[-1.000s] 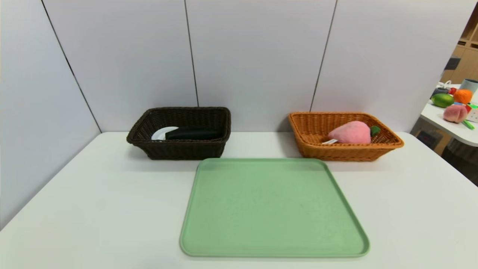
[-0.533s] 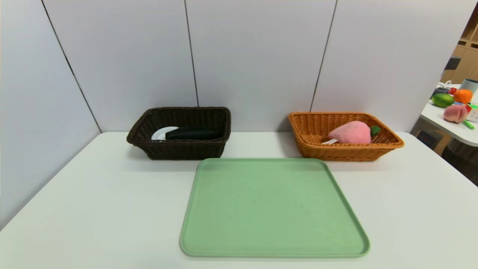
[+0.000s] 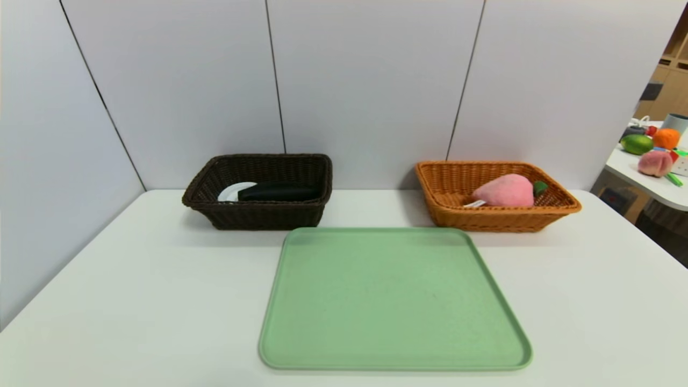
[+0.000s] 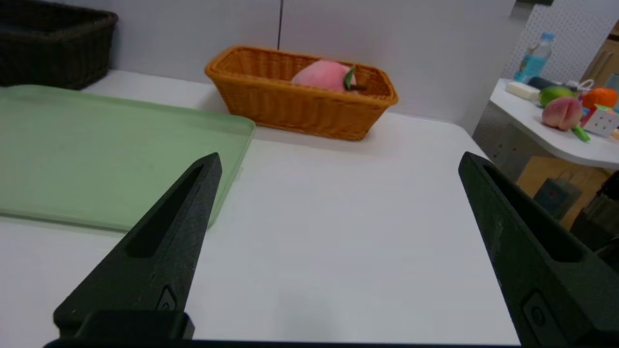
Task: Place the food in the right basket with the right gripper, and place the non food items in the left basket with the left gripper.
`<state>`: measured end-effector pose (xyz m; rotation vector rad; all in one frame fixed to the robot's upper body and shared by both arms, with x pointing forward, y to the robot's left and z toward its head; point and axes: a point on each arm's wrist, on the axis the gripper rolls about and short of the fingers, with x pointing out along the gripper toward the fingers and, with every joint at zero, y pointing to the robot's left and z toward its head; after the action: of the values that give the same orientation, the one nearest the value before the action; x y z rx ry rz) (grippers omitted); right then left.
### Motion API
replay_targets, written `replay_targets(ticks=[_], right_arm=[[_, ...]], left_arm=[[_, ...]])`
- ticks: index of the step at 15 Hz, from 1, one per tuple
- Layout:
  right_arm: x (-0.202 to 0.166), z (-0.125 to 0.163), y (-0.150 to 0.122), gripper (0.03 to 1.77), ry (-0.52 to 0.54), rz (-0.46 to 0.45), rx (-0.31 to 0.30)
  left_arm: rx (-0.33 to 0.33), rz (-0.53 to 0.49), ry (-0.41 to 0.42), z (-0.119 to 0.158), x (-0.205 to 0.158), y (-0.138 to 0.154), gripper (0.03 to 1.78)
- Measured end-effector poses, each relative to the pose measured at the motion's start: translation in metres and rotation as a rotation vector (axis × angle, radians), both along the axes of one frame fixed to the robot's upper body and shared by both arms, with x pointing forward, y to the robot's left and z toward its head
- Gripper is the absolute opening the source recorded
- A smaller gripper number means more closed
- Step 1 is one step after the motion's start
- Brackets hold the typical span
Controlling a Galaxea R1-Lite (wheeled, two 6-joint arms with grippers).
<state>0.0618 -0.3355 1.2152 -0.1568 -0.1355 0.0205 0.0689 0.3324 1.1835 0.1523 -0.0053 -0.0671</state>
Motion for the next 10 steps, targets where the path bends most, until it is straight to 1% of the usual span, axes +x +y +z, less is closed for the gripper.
replay_targets(ticks=[3, 5, 7, 8, 10], right_arm=[[0.005, -0.021, -0.001, 1.69, 0.065, -0.026, 0.000], [0.006, -0.026, 0.000, 1.69, 0.083, -0.016, 0.006], [0.007, -0.032, 0.000, 1.69, 0.136, -0.006, 0.014], [0.006, -0.033, 0.000, 1.69, 0.156, 0.001, 0.033], [0.006, -0.032, 0.000, 1.69, 0.155, 0.008, 0.054]], left_arm=[[-0.015, 0.001, 0.004, -0.001, 0.000, 0.000, 1.69], [-0.018, 0.003, 0.006, -0.001, 0.000, 0.000, 1.69], [-0.017, 0.003, 0.005, -0.001, 0.000, 0.000, 1.69], [-0.018, 0.003, 0.005, -0.001, 0.000, 0.000, 1.69], [-0.019, 0.002, 0.006, -0.002, 0.000, 0.000, 1.69]])
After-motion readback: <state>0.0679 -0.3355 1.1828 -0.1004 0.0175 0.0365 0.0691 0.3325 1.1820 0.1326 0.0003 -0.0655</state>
